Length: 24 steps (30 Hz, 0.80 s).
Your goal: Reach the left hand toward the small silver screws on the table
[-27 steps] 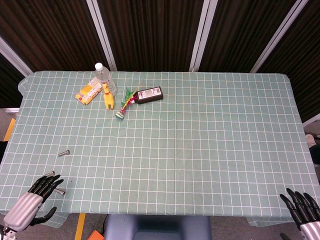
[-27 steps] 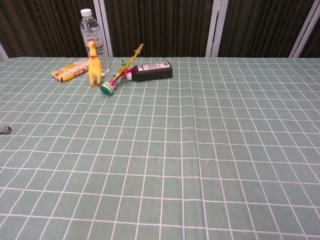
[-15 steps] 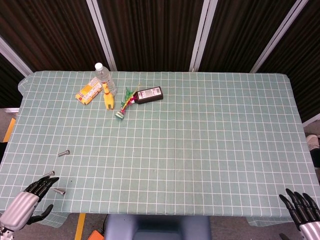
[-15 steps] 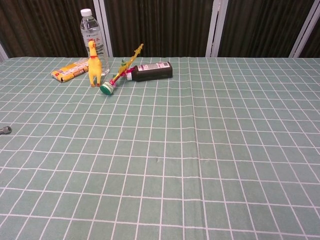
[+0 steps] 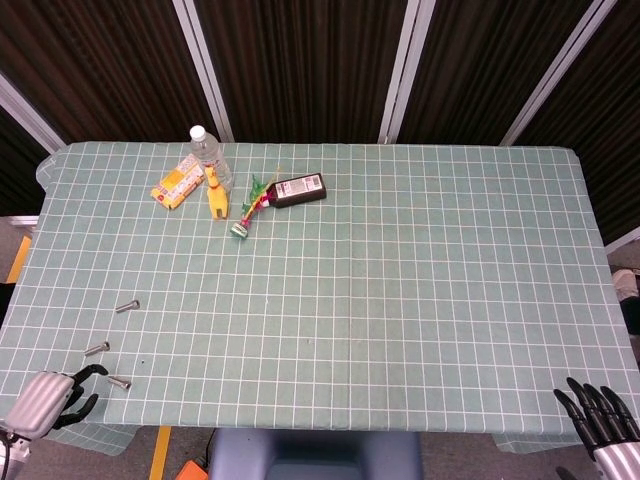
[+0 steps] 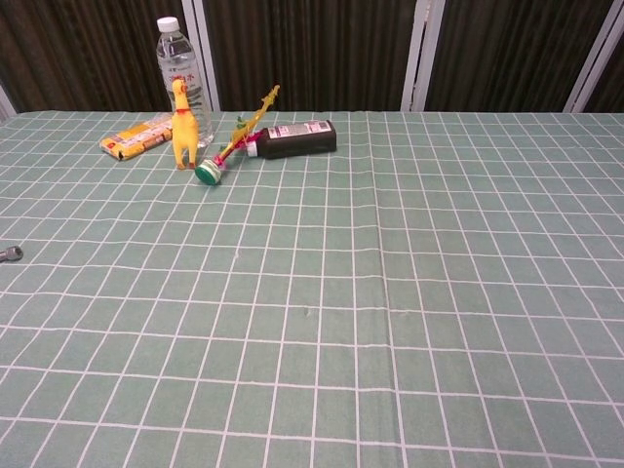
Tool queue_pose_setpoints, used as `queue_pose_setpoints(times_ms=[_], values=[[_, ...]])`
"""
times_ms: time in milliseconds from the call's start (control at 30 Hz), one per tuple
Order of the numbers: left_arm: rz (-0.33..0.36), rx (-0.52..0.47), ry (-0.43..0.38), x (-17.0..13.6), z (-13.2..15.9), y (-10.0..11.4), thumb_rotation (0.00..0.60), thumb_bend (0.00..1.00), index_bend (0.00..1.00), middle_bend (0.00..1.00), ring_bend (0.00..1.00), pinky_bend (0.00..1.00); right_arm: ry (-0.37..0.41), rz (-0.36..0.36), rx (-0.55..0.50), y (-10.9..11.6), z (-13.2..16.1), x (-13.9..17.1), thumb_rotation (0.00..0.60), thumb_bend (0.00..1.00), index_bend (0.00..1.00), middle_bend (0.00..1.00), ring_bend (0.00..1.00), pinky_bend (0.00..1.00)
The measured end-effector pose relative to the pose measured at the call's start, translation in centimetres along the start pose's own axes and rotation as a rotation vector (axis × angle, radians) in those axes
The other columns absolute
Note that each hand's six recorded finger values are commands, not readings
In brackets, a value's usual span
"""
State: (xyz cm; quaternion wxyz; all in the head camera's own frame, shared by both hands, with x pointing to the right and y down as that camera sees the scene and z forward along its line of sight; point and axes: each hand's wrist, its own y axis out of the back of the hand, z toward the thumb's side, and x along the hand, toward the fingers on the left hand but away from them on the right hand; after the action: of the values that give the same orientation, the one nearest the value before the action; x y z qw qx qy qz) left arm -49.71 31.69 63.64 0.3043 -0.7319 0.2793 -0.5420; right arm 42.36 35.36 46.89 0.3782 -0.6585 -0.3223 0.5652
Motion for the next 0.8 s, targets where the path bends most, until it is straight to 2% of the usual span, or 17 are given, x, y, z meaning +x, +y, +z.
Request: queue_pose_setpoints(times_ms=[333, 800], values=[[-0.044, -0.006, -0.017, 1.4, -0.6, -2.6, 0.600, 0.44, 0.38, 1.00, 1.00, 1.00, 0.000, 0.005, 0.007, -0.2, 0.1, -0.1, 0.600, 0.18, 0.00, 0.00, 0.00, 0.00], [-0.058, 0.008, -0.024, 2.8, -0.7, -3.3, 0.600, 0.44, 0.42, 1.00, 1.00, 1.00, -0.002, 0.007, 0.009, -0.3, 0.1, -0.1, 0.600, 0.18, 0.00, 0.00, 0.00, 0.00]])
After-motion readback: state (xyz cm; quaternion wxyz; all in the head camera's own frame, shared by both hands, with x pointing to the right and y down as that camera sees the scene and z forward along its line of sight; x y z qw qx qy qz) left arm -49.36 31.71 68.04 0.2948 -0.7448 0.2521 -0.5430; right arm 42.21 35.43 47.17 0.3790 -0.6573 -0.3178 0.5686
